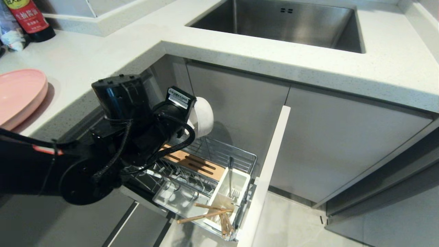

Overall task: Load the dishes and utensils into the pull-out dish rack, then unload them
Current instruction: Pick up the bowl and place it in the cupboard

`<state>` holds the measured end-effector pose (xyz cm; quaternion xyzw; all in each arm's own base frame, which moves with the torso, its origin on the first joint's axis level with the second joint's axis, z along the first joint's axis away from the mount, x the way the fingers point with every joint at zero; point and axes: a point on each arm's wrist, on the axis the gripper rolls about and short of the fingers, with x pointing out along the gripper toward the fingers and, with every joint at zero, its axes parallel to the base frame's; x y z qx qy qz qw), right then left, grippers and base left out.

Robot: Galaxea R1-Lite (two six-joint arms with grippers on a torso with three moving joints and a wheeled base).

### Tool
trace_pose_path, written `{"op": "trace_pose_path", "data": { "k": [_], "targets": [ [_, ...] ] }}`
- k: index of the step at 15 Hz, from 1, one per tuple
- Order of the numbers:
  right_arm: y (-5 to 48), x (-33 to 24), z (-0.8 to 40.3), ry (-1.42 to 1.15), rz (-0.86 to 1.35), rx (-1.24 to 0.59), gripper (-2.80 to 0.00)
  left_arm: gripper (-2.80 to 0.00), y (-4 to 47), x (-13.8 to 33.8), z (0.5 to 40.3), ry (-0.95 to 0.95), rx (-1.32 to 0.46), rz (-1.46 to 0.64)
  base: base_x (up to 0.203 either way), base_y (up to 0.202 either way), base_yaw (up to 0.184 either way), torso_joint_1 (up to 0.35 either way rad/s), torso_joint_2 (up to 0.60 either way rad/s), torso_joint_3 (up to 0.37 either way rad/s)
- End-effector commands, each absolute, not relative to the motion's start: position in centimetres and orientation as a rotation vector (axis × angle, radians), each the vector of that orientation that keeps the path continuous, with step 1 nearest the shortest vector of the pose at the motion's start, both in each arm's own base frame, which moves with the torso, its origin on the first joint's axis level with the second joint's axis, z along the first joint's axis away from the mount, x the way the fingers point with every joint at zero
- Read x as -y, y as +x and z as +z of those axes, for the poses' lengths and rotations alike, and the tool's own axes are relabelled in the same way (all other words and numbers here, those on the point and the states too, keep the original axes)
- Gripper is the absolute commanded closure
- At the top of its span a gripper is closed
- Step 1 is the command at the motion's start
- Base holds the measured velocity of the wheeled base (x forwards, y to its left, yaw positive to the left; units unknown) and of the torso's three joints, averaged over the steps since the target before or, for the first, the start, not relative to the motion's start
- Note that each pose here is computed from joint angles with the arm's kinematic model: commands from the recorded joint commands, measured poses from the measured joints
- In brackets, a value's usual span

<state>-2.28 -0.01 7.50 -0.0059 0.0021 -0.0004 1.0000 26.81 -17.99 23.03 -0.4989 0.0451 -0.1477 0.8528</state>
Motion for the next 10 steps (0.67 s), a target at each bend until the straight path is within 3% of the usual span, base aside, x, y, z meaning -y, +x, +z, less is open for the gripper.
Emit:
{"op": "trace_pose_path", "data": {
  "k": [1,10],
  "targets": [
    [-2.3,0.0,7.5,-0.012,0.000,-0.004,0.00,0.00,28.1,18.7,20.8,-1.047,-0.110,-0.282,0.000,0.000,0.000,0.000,0.00,0.000],
    [-2.3,0.0,7.5,-0.012,0.000,-0.003,0.00,0.00,29.5,19.6,17.4,-1.133,-0.127,-0.218,0.000,0.000,0.000,0.000,0.00,0.000]
  ]
}}
